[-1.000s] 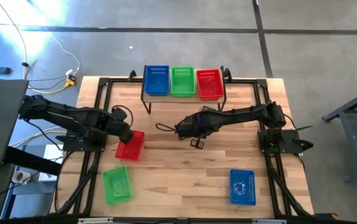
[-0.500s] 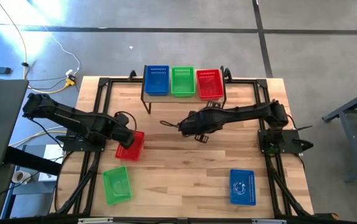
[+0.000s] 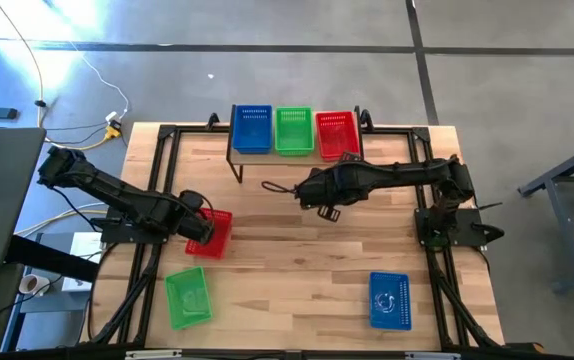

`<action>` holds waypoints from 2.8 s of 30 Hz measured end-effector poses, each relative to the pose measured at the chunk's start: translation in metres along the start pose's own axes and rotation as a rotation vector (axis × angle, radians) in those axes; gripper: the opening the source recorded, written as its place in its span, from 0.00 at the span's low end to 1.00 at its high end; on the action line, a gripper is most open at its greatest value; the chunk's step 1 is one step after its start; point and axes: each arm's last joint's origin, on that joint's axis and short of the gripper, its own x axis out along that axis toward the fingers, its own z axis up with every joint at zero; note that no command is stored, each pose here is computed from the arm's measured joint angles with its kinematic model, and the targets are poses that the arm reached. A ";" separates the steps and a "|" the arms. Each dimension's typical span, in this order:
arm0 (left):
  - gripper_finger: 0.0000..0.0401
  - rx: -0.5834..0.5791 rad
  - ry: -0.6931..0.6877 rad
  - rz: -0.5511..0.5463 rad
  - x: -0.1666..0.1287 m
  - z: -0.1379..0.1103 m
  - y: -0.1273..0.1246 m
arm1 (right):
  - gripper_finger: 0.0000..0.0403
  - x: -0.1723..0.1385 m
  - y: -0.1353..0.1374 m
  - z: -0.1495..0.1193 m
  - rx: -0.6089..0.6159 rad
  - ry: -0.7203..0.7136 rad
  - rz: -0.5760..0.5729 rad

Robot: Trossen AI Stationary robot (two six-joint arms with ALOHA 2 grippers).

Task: Stack baskets on shelf by color
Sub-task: Stack the red bin on top of the red bin on the shelf

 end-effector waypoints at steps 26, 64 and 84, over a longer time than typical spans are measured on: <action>0.26 -0.034 0.015 -0.039 0.031 -0.009 0.002 | 0.19 0.007 -0.009 0.005 0.025 0.029 0.057; 0.00 0.168 -0.496 -0.079 -0.010 0.013 -0.016 | 0.19 0.000 0.008 0.034 0.194 -0.163 0.413; 0.00 0.228 -0.715 -0.076 -0.049 0.029 -0.026 | 0.45 -0.009 0.016 0.045 0.415 -0.278 0.461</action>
